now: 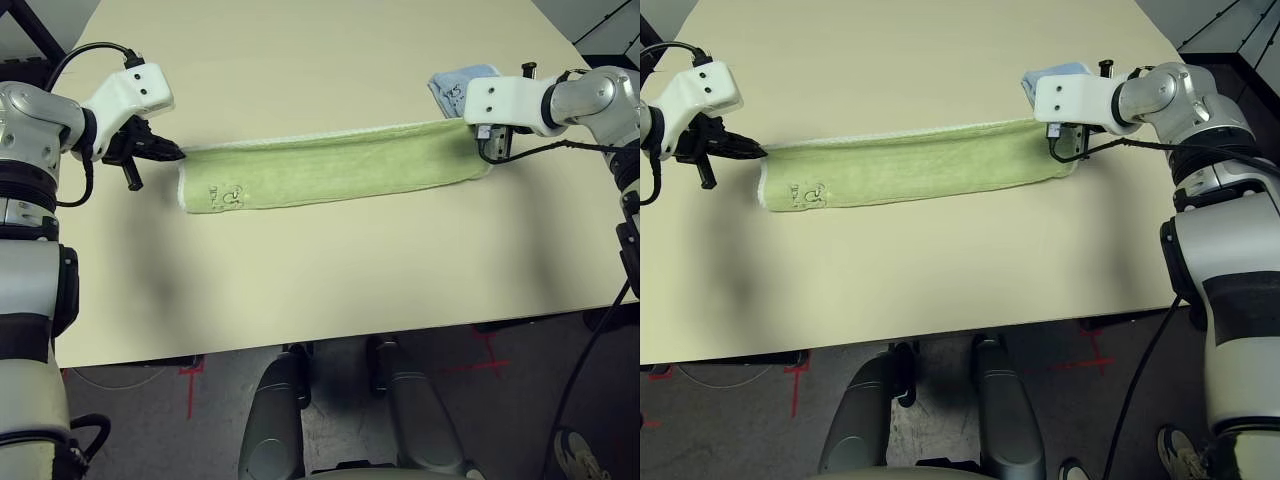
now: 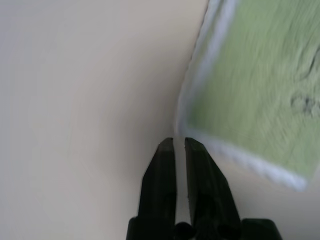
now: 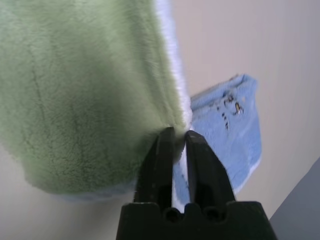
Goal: Fold the towel and set it aside.
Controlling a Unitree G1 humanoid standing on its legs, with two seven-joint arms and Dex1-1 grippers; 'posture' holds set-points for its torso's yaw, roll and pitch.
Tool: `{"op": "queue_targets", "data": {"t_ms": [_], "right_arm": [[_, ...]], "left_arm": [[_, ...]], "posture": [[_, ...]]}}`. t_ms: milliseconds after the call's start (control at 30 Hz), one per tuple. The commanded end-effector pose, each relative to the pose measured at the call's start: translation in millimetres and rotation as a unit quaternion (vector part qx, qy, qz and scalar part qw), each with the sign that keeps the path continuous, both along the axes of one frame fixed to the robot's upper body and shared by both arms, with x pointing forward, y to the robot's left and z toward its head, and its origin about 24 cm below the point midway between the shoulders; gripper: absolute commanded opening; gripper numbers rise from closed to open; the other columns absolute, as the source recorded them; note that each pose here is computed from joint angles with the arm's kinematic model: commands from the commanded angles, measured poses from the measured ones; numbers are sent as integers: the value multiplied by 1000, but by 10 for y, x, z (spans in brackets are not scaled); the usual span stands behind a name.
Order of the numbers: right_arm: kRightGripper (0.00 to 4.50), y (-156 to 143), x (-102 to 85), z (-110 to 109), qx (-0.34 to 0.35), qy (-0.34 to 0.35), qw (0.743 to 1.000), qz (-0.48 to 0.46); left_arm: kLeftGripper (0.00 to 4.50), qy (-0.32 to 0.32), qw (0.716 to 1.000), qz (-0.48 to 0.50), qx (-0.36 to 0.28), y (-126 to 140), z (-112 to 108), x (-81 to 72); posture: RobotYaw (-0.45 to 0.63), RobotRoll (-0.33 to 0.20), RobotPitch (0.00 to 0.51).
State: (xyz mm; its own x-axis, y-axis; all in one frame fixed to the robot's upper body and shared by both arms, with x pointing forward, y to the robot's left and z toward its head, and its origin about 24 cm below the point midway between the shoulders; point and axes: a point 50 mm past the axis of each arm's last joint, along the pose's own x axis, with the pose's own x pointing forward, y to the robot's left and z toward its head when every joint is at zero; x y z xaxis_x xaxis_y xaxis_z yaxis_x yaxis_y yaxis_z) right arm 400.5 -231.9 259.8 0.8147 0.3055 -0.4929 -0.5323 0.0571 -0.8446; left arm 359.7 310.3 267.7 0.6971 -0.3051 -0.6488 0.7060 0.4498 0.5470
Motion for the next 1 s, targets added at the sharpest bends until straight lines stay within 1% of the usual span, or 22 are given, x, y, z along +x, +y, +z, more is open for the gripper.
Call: {"op": "queue_targets", "data": {"t_ms": [33,133,200,233,267,333,400,433,500,567,600,700,767,800,867,1000], "right_arm": [[1958,-53,-13,36,29,-10,1000,-7],[3071,-35,-28,135,82,-28,996,8],[3773,-12,-49,201,150,-37,988,31],[4218,-17,-52,241,192,-47,980,33],[4465,-22,-59,266,221,-52,973,37],[4465,-26,-80,290,254,-59,964,54],[4465,-58,-95,293,338,-41,938,61],[4465,-85,-104,262,385,-15,921,64],[4465,-122,-129,179,473,48,876,76],[4465,-150,-160,78,544,110,828,85],[4465,-160,-174,36,574,131,804,88],[4465,-181,-213,-51,669,183,715,87],[4465,-200,-243,-124,706,202,675,72],[4465,-206,-253,-165,718,206,662,59],[4465,-201,-283,-242,732,217,645,40],[4465,-177,-372,-374,738,259,623,7]], "left_arm": [[1840,6,1000,14,1,83,27,-47],[3009,-3,1000,13,3,110,121,-83],[3723,-13,1000,13,-4,121,195,-105],[4201,-19,1000,14,-6,128,233,-119],[4472,-22,1000,14,-8,136,262,-133],[4472,-27,999,12,-13,149,300,-158],[4472,-40,998,3,-58,114,376,-178],[4472,-41,994,-9,-101,70,411,-191],[4472,-34,979,-51,-197,-48,448,-233],[4472,-28,953,-85,-290,-171,438,-291],[4472,-28,941,-95,-323,-223,415,-323],[4472,-28,907,-114,-404,-373,290,-422],[4472,-28,894,-112,-434,-437,191,-467],[4472,-26,891,-113,-438,-463,138,-488],[4472,-27,887,-116,-447,-508,50,-513],[4472,-47,888,-132,-437,-574,-87,-525]], "posture": [[-59,0,257],[-58,0,257],[-57,0,255],[-57,0,255],[-56,0,253],[-58,0,251],[-61,0,248],[-61,0,248],[-61,0,248],[-61,0,248],[-61,0,248],[-57,0,249],[-57,0,247],[-60,0,245],[-61,0,244],[-69,0,242]]}}
